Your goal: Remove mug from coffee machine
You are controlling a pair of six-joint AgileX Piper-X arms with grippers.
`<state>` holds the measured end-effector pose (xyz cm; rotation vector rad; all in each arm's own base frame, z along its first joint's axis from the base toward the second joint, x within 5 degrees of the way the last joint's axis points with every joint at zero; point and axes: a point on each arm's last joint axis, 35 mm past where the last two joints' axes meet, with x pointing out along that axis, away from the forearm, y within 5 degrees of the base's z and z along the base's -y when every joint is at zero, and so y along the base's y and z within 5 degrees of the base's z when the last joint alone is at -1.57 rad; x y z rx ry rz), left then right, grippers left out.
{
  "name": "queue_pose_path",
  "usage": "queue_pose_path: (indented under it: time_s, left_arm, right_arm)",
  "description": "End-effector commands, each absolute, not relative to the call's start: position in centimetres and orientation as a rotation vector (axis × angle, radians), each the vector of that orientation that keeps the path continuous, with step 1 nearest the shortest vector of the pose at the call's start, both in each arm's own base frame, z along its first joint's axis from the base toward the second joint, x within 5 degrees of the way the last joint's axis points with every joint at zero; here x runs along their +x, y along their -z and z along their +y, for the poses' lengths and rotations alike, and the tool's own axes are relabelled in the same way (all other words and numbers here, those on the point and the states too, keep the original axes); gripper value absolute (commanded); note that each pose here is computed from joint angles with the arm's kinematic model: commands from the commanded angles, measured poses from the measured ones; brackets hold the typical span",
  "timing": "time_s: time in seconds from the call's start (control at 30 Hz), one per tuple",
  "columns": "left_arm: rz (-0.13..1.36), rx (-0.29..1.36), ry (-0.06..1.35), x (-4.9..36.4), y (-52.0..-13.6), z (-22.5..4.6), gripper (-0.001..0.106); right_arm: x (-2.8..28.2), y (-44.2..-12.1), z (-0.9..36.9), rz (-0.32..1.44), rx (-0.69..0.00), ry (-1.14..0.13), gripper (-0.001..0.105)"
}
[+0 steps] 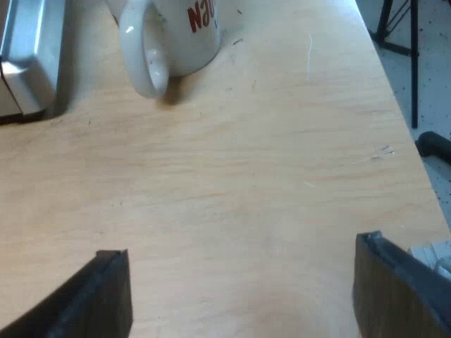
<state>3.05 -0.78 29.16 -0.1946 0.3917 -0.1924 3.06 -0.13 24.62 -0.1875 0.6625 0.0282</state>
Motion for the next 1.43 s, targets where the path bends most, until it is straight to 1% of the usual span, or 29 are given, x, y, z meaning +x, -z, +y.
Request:
queue_pose_path:
  time_s: [0.03,0.17,1.13,1.43]
  left_arm:
    - [0.399,-0.194,0.189,3.39,-29.03,-0.79,0.087]
    - [0.407,-0.195,0.191,3.62,-28.59,-0.81,0.087]
    - [0.407,-0.196,0.196,3.61,-28.62,-0.83,0.087]
    - [0.410,-0.201,0.231,3.58,-28.63,-0.95,0.087]
  right_arm:
    - [3.22,-25.09,-0.13,0.634,-0.197,-0.029,0.066]
    - [3.32,-25.08,-0.13,0.626,-0.200,-0.030,0.066]
    - [3.25,-24.98,-0.13,0.638,-0.191,-0.028,0.066]
    - [3.25,-24.98,-0.13,0.638,-0.191,-0.028,0.066]
